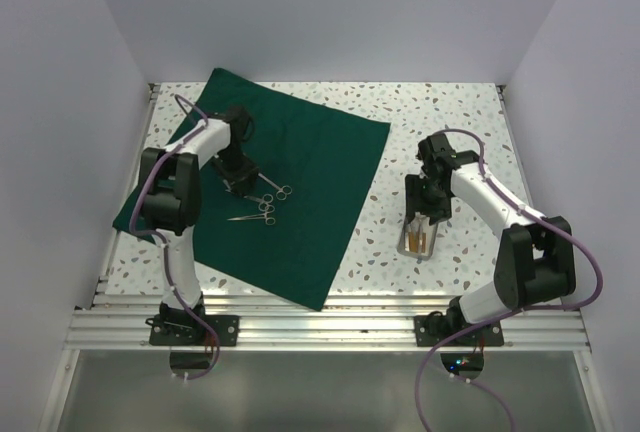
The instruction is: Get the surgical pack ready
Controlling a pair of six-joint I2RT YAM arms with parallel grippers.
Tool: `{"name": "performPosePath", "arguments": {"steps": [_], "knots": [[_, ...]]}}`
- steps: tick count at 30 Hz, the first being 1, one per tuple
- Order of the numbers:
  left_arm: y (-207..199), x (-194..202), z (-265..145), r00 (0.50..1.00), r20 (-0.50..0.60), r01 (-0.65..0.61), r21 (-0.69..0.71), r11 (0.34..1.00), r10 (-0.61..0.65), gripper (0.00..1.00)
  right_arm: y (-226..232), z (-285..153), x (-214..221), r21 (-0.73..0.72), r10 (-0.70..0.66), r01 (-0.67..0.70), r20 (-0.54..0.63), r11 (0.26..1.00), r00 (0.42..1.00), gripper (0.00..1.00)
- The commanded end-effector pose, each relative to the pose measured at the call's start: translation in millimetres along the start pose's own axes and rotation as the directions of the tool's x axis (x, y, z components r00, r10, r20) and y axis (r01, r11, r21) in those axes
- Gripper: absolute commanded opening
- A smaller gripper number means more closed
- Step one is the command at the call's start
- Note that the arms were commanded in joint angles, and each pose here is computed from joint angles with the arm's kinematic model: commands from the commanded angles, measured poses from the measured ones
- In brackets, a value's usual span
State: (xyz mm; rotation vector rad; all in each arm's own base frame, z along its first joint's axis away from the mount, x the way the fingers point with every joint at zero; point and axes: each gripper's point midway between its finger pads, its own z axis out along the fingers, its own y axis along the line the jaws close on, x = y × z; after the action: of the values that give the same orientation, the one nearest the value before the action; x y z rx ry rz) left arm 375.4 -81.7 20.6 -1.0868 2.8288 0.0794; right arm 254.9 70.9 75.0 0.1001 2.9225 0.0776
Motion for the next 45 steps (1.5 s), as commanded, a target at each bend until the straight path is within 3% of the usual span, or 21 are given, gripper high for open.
{"name": "performPosePath", "arguments": {"steps": [1,13,22,26,30,33,37,38,40,41,45], "knots": [[12.3,-2.1,-5.7,0.999,0.006,0.044,-0.018,0.999,-0.044,0.50,7.0,-9.3,-9.0,-0.039,-0.018,0.020,0.043,0.999,0.999,0.60],[16.1,-7.8,4.1,0.999,0.008,0.054,-0.019,0.998,-0.054,0.47,9.2,-12.4,-12.1,-0.048,-0.015,0.018,0.051,0.999,0.999,0.60],[25.0,-13.2,14.5,0.999,-0.003,0.044,-0.016,0.999,-0.044,0.20,18.5,-25.3,-22.5,-0.084,-0.015,0.023,0.098,0.996,0.995,0.61],[19.8,-14.8,3.4,0.999,-0.002,0.037,0.028,0.999,-0.037,0.01,25.8,-28.2,-27.5,-0.091,-0.029,0.039,0.105,0.995,0.994,0.62],[9.0,-19.1,-17.7,0.999,0.017,0.026,0.105,0.994,-0.028,0.00,40.4,-34.0,-36.9,-0.104,-0.056,0.070,0.130,0.992,0.990,0.63],[-4.3,-23.7,-39.8,0.999,0.040,-0.001,0.197,0.980,-0.007,0.00,69.2,-41.9,-44.0,-0.192,-0.094,0.124,0.159,0.974,0.983,0.65],[-23.4,-15.3,-66.0,0.998,0.038,-0.059,0.351,0.935,0.049,0.00,124.7,-50.7,-49.8,-0.427,-0.098,0.161,0.164,0.890,0.982,0.74],[-29.3,-9.8,-77.7,0.997,0.029,-0.073,0.404,0.912,0.068,0.00,149.9,-58.6,-51.9,-0.526,-0.112,0.194,0.183,0.828,0.977,0.76],[-31.9,0.9,-90.4,0.995,0.022,-0.096,0.445,0.890,0.096,0.00,175.4,-53.4,-49.1,-0.611,-0.109,0.171,0.138,0.773,0.984,0.79],[-34.2,6.5,-95.0,0.993,0.021,-0.112,0.465,0.878,0.116,0.00,195.0,-62.1,-50.1,-0.692,-0.122,0.184,0.139,0.698,0.983,0.80],[-41.7,36.2,-113.1,0.978,0.018,-0.185,0.514,0.837,0.206,0.00,239.4,-60.7,-51.9,-0.778,-0.130,0.167,0.110,0.606,0.985,0.81]]}}
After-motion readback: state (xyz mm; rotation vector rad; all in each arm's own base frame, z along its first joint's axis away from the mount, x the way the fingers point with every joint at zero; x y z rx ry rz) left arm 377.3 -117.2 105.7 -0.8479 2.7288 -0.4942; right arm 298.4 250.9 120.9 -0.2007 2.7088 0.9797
